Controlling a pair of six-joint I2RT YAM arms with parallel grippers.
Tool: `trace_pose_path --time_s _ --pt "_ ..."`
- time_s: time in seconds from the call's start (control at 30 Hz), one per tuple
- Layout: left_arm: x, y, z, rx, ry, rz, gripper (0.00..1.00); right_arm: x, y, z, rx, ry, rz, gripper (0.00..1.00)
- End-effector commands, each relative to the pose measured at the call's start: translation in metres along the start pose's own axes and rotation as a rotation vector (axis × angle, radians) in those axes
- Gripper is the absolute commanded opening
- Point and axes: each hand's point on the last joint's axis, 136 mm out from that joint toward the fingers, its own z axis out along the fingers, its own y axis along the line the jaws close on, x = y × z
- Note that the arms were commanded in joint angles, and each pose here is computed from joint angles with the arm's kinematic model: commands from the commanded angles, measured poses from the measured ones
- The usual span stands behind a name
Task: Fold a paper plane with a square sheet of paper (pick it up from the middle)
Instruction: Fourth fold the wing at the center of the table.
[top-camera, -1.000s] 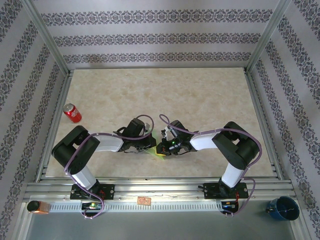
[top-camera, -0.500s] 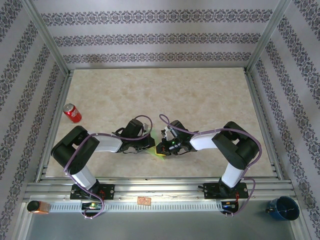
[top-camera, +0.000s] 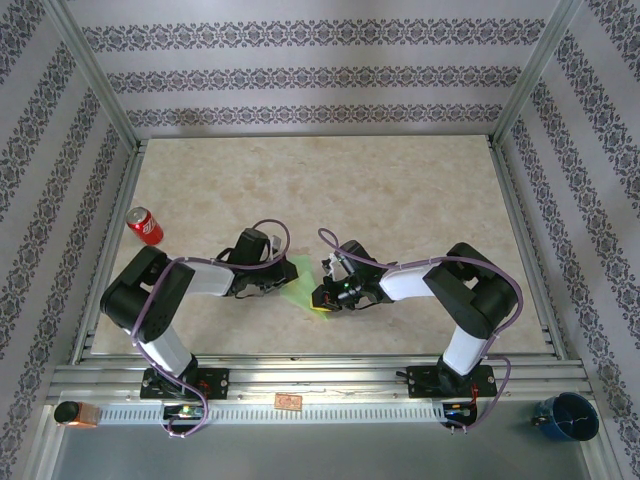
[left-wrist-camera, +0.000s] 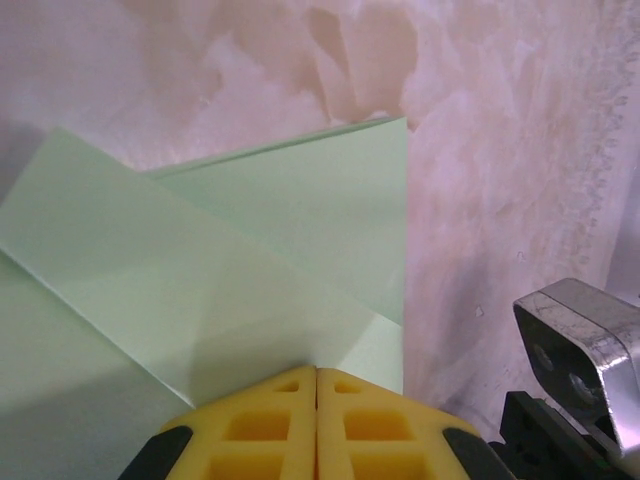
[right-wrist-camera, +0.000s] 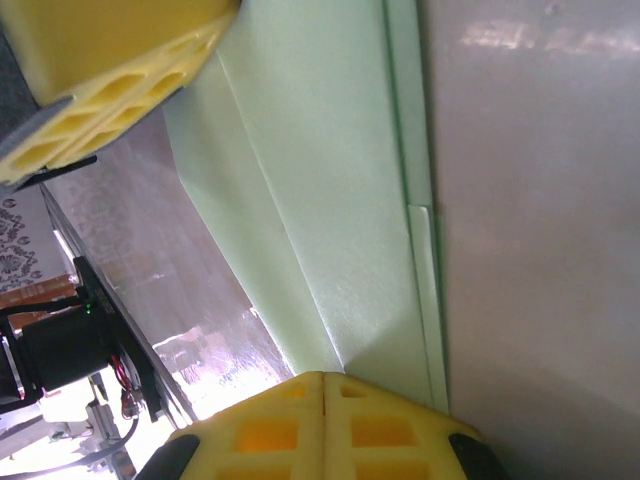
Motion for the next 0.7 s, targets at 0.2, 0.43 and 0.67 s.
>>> trace_pose_path --time_s 0.2,0.43,0.67 --pt "-0.039 0.036 -0.011 -0.045 -0.082 -0.008 0.09 0.025 -0.051 0.004 0.153 0.057 0.097 0.0" --pt "-0.058 0.033 -0.019 -0.03 -0.07 -0.044 0.1 0.03 -0.053 0.003 0.155 0.078 0.09 0.0" --pt "-0.062 0.027 -0.024 -0.076 -0.026 -0.045 0.1 0.028 -0.049 0.002 0.141 0.077 0.083 0.0"
